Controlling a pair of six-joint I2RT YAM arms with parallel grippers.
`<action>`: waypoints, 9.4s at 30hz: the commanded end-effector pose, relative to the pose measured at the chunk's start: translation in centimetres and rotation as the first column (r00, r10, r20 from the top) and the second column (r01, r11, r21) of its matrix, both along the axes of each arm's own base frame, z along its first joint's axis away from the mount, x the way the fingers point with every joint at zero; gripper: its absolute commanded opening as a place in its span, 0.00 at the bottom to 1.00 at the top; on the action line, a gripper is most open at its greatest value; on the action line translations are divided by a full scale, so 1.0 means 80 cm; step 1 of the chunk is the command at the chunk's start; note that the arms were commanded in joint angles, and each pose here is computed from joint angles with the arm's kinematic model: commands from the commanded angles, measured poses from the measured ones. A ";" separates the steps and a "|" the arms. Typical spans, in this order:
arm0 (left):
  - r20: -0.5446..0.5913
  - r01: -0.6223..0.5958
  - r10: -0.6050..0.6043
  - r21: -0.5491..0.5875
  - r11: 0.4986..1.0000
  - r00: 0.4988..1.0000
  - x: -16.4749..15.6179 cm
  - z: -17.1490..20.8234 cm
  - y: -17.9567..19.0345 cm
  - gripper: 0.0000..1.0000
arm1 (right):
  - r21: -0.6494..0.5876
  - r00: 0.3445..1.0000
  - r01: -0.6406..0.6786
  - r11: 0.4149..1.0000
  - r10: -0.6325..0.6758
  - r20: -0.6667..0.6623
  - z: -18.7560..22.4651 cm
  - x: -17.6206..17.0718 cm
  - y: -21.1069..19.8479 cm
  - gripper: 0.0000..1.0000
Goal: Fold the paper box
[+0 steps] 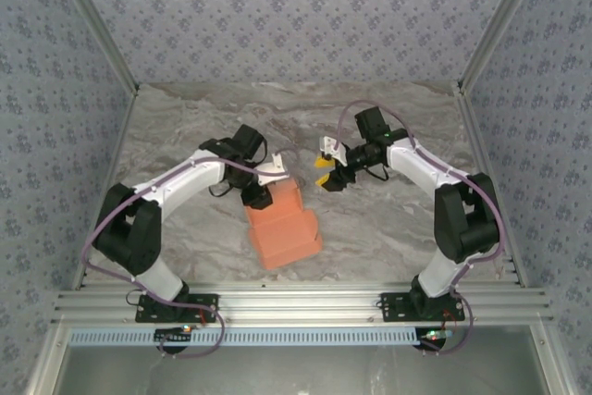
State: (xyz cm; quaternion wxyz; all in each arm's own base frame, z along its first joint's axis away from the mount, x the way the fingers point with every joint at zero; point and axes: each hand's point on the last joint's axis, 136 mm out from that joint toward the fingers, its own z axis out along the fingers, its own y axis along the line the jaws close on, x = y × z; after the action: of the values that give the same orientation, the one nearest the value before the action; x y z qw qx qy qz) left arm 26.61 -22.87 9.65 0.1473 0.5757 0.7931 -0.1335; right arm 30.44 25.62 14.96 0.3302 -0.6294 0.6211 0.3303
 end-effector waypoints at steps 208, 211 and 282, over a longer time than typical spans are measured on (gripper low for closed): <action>-0.101 -0.477 0.513 -0.552 0.684 0.852 0.087 0.059 -0.089 0.56 | -0.119 0.382 0.842 0.525 -0.738 -0.556 -0.011 0.036 -0.112 0.38; -0.109 -0.467 0.491 -0.537 0.702 0.864 0.077 0.055 -0.096 0.50 | -0.139 0.352 0.851 0.507 -0.745 -0.567 -0.017 0.034 -0.111 0.37; 0.061 -0.513 0.603 -0.462 0.723 0.795 0.111 0.037 -0.128 0.36 | -0.074 0.308 0.932 0.356 -0.880 -0.360 -0.021 0.035 -0.149 0.28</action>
State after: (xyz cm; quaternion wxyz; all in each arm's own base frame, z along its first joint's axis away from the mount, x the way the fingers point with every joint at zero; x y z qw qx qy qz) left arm 34.58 -31.86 11.20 0.3617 0.2542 0.8780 -0.1835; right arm 32.08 13.22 11.97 0.3705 -0.0637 0.8947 0.2414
